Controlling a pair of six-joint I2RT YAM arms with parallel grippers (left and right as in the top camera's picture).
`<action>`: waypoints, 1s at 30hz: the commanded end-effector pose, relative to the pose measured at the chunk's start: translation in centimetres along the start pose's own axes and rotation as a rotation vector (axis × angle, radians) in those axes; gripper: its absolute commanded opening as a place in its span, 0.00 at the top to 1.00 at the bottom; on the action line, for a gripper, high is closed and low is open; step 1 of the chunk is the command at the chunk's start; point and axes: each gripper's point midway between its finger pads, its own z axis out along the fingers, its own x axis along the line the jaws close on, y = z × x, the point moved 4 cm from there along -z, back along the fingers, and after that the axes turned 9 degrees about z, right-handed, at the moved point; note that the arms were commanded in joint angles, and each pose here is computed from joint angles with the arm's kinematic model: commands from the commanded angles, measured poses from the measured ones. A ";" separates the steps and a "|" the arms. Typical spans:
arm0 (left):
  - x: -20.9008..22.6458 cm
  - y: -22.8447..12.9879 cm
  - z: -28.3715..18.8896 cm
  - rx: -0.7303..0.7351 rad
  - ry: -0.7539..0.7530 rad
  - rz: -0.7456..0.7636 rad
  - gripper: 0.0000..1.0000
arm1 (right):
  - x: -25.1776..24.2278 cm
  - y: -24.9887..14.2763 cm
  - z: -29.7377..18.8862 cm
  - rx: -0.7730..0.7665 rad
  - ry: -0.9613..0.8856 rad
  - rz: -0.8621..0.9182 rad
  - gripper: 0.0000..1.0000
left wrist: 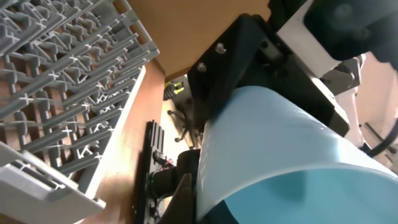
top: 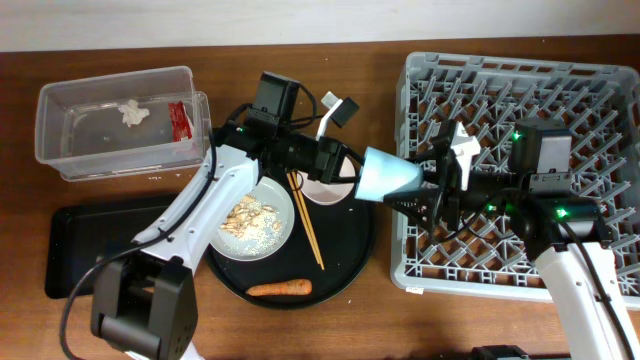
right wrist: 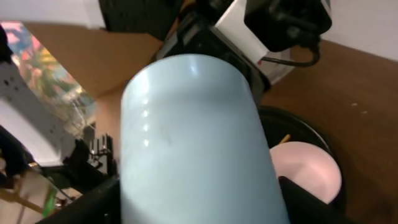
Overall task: Sort waste into correct bins and load items into the dishwasher rack
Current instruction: 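Hand the blue cup from the left gripper to the right gripper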
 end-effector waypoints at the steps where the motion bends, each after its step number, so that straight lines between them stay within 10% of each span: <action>1: -0.6 0.3 0.2 0.002 -0.022 0.018 1.00 | 0.2 0.3 0.1 -0.002 0.011 -0.009 0.27; 21: -0.3 0.5 0.2 -0.001 0.005 0.035 0.91 | 2.5 0.9 -0.1 -0.051 0.183 -0.119 0.38; 30: -0.1 0.5 0.2 -0.002 0.018 0.035 0.91 | 2.5 0.9 -0.1 -0.052 0.184 -0.122 0.64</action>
